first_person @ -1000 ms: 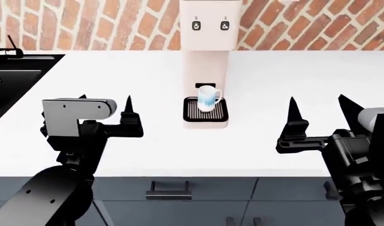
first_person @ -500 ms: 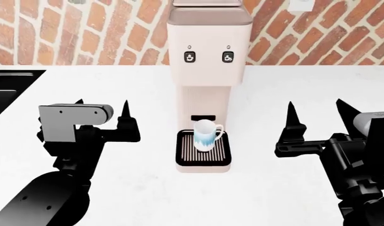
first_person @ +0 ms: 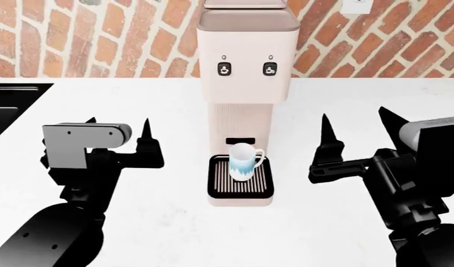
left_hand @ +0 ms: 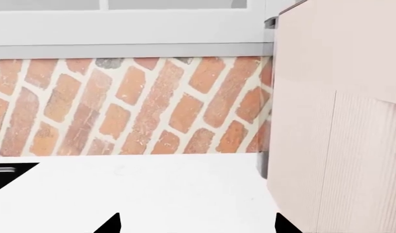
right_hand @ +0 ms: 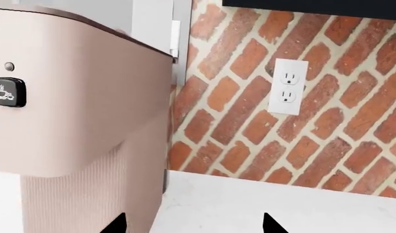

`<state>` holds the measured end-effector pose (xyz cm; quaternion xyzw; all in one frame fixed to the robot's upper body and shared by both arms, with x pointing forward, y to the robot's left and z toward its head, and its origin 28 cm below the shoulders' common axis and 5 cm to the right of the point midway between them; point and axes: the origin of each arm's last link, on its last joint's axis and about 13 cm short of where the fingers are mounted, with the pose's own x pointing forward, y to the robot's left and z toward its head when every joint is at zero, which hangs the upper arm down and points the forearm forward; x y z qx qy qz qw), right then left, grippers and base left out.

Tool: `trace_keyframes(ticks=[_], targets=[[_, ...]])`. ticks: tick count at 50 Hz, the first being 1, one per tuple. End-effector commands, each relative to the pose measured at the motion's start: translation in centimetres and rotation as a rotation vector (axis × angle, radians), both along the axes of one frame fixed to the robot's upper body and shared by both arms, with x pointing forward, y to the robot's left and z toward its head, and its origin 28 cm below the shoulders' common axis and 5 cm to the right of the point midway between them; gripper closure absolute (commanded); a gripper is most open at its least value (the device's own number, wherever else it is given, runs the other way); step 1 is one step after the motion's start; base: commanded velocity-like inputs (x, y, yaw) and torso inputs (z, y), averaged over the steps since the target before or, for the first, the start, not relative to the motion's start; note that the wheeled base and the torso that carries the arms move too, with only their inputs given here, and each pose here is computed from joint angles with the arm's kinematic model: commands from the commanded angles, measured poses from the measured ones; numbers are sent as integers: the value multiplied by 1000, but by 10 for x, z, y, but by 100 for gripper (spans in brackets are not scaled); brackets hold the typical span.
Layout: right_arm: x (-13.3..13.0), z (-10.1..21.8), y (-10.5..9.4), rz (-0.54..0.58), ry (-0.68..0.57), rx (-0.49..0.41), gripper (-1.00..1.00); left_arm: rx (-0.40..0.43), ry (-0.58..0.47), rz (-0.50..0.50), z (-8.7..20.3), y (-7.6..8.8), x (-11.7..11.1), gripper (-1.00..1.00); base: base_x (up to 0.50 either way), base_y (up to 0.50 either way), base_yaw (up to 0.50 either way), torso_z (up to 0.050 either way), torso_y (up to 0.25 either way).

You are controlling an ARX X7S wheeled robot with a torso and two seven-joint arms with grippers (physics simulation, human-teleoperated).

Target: Press the button on the coffee machine to serve coffee.

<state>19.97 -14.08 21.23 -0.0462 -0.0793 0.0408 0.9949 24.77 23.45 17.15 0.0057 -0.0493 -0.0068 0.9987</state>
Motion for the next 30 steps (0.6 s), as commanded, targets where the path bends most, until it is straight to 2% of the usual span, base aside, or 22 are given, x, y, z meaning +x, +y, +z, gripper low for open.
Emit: trace_keyframes(ticks=[1,23,30], targets=[[-8,18,19,97,-31,-57,-100,2,4,2,-1,3,0,-100,0,0,0,0,0],[-27,45,42,241,-94,-83,-100,5,16,-2,-6,0,1,-100,0,0,0,0,0],[-25,47,48,265,-81,-81,-100,4,18,-2,-6,1,1,-100,0,0,0,0,0]])
